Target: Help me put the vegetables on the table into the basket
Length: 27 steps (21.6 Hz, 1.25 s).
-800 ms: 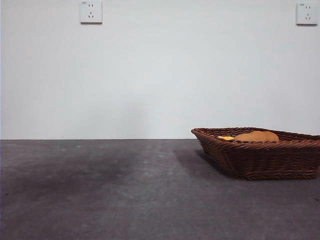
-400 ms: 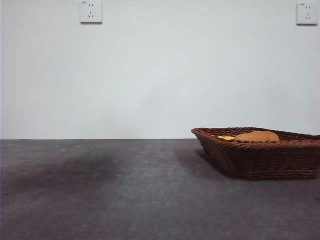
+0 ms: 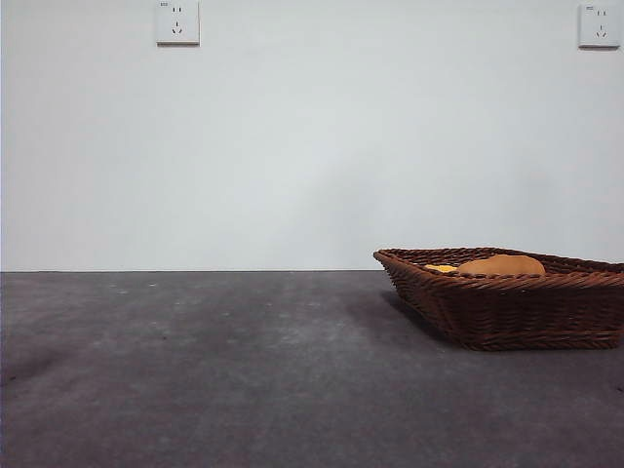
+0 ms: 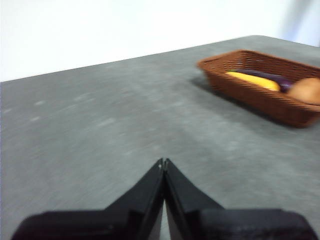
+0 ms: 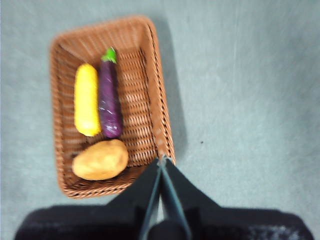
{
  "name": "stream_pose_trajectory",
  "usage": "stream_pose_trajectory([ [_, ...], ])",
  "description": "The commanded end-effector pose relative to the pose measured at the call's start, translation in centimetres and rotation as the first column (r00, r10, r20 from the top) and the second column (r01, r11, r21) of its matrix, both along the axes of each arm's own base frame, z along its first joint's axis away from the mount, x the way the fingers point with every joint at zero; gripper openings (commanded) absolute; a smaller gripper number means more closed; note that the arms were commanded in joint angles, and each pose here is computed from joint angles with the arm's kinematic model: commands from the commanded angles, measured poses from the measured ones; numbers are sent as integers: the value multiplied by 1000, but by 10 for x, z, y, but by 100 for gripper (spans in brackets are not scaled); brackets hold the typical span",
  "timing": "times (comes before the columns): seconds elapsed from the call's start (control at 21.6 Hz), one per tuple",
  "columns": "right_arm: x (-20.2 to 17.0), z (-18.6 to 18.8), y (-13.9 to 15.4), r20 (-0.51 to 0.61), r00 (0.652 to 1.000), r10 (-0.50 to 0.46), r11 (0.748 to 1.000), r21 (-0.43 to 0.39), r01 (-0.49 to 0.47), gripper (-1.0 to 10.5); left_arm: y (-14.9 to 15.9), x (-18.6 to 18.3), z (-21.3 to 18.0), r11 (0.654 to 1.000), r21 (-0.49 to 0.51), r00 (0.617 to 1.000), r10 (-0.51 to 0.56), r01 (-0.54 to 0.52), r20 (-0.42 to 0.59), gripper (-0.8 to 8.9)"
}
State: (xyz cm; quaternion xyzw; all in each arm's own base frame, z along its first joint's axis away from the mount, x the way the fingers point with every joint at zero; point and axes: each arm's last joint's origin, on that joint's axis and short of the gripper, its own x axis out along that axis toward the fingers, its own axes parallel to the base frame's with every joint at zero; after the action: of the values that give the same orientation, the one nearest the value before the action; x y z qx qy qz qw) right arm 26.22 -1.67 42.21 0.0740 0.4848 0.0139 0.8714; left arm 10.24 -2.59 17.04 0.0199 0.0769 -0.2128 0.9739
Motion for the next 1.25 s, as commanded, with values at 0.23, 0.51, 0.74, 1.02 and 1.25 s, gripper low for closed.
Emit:
stream_pose_trajectory([
  [0.23, 35, -34, -3, -148, 989, -6, 1000, 13, 8, -1, 17, -4, -20, 960, 13, 953, 279, -279, -120, -4],
  [0.51, 50, -35, -4, -62, 998, -6, 1000, 7, 7, -1, 21, -6, -22, 947, -10, 946, 321, -322, -52, -4],
  [0.74, 69, -22, -5, 173, 985, -5, 1000, -10, 7, -1, 21, -7, -20, 947, -19, 947, 321, -322, -24, -4],
  [1.02, 84, -5, -7, 401, 916, 0, 1000, -26, 11, -1, 22, -7, -20, 946, -19, 946, 322, -322, -25, -4],
  [1.25, 86, -2, -7, 439, 898, 2, 999, -29, 12, -1, 22, -7, -20, 946, -20, 946, 323, -323, -25, -4],
])
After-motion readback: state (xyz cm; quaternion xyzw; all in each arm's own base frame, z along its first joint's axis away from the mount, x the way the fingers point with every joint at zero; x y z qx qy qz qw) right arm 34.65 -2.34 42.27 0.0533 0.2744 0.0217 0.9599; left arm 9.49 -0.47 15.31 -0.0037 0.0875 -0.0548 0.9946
